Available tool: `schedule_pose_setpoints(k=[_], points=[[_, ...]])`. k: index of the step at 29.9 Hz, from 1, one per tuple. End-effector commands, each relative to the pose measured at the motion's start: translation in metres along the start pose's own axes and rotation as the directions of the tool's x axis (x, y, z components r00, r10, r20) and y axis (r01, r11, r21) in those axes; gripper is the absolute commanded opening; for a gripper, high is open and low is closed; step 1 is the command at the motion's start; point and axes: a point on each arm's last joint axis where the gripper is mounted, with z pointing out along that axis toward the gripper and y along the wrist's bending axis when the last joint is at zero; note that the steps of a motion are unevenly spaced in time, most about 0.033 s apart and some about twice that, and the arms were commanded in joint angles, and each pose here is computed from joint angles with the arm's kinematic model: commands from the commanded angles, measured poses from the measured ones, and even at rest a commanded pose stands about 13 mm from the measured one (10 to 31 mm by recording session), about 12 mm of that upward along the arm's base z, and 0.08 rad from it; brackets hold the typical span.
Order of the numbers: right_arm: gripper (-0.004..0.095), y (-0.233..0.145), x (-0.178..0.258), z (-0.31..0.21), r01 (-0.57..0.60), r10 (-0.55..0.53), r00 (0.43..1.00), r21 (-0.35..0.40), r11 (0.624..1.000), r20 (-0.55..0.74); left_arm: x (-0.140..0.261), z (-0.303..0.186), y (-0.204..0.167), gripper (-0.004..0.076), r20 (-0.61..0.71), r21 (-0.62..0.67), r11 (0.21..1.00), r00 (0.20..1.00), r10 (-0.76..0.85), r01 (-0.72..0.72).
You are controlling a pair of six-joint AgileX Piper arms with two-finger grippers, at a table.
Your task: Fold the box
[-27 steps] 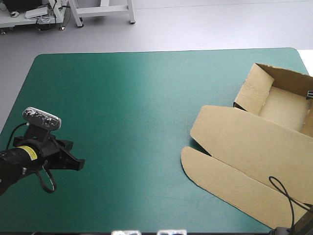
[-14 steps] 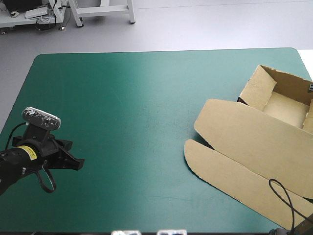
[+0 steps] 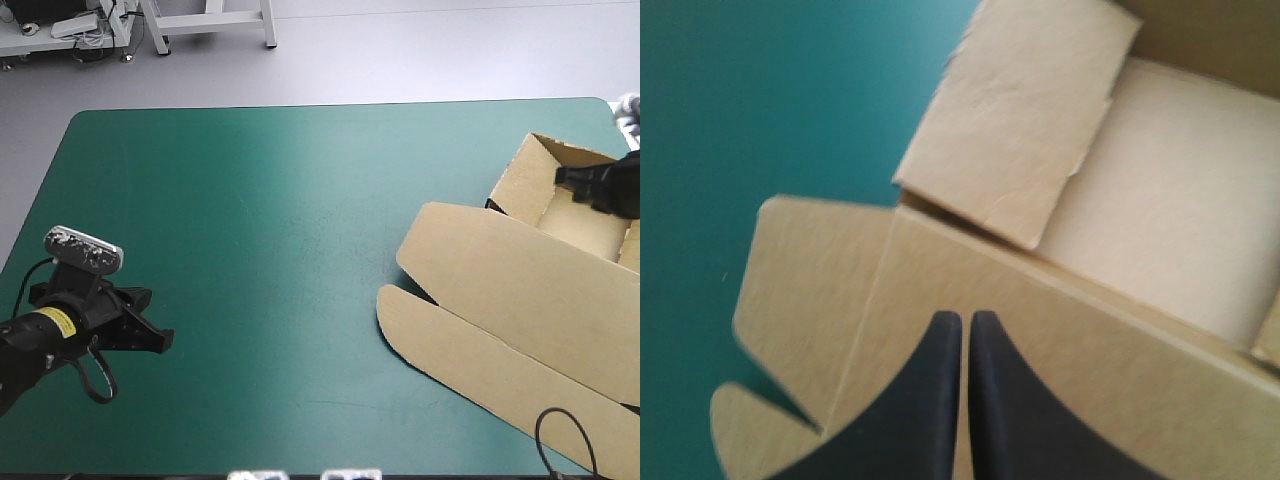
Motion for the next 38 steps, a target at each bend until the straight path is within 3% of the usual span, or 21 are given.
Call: schedule_pose_setpoints(k=[1, 7, 13, 19, 29, 38], points=[[-0.0003, 0.037, 0.033, -0.02, 0.154, -0.153, 0.988, -0.044, 0.987, 0.029, 0.006, -0.009, -0.002, -0.0009, 0.139, 0.004, 1.0, 0.99, -0.013, 0.012], [-0.0003, 0.06, 0.101, -0.021, 0.256, -0.255, 0.967, -0.126, 0.958, 0.023, 0.05, -0.001, -0.007, -0.0009, 0.126, 0.031, 0.999, 0.992, -0.027, 0.024], [-0.0003, 0.036, 0.158, -0.011, 0.278, -0.278, 0.961, 0.001, 0.961, 0.01, 0.095, 0.006, -0.009, -0.0009, 0.138, 0.028, 1.0, 0.99, -0.012, 0.008], [-0.0003, 0.025, 0.209, 0.005, 0.247, -0.247, 0.967, 0.0, 0.969, 0.058, 0.123, 0.006, -0.012, -0.0009, 0.18, 0.036, 0.999, 0.983, -0.018, 0.012], [-0.0003, 0.02, 0.237, -0.001, 0.26, -0.259, 0.947, 0.023, 0.965, 0.188, 0.135, -0.001, -0.013, -0.0009, 0.262, 0.032, 0.999, 0.965, -0.005, -0.004], [-0.0003, 0.02, 0.239, -0.002, 0.259, -0.257, 0.947, 0.014, 0.966, 0.191, 0.135, -0.001, -0.014, -0.0009, 0.263, 0.037, 0.999, 0.965, -0.008, -0.002]])
